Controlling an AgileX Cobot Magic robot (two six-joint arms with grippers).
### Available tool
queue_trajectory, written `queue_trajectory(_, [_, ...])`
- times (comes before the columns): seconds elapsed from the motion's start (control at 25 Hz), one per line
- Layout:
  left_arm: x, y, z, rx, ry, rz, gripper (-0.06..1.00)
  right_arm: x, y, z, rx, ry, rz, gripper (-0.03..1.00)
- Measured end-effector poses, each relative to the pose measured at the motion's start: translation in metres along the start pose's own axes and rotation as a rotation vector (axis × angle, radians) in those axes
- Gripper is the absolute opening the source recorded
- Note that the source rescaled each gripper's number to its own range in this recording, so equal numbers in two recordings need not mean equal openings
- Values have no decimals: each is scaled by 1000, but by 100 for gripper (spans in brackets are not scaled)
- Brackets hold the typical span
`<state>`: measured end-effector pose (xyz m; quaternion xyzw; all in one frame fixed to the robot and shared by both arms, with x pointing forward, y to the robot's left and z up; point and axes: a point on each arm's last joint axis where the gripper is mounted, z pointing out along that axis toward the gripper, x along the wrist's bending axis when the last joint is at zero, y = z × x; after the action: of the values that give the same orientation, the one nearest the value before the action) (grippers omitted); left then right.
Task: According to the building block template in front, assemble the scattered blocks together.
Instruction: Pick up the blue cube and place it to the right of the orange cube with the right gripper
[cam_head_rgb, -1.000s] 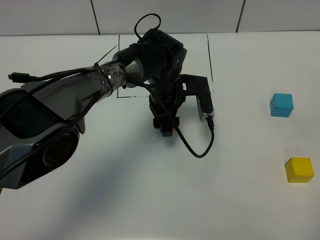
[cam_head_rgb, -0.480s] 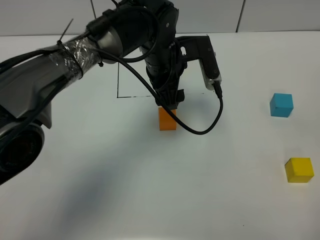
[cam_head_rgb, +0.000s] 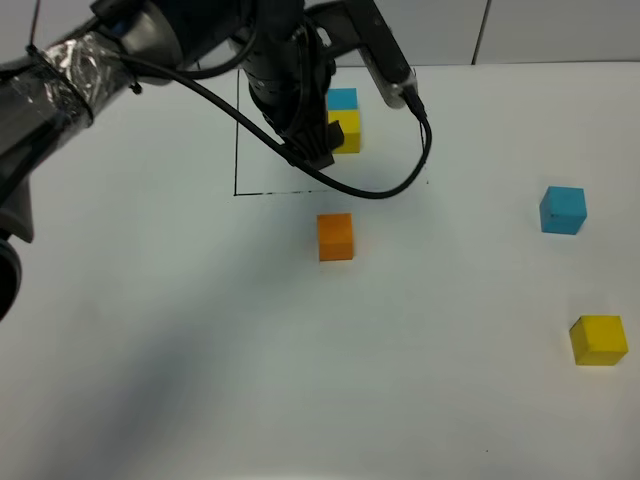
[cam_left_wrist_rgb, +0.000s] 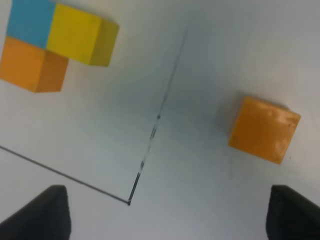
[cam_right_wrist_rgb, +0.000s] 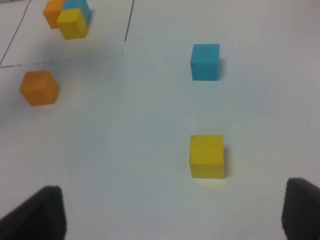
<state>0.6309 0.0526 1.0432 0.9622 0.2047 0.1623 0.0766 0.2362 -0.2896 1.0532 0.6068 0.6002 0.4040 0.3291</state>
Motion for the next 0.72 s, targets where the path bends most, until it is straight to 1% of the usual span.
queue_trajectory(0.28, [44,-44,-41,-3,54,-237,80,0,0,0,0,0,0,77])
queue_trajectory(0.4, [55,-69,-50,17,67,-315,80,0,0,0,0,0,0,77])
queue_trajectory(0.56, [64,-108,-57,49,77,-440,80,0,0,0,0,0,0,77])
queue_trajectory(0.72, [63,-149,-67,63,101,-580,80,0,0,0,0,1,1,77])
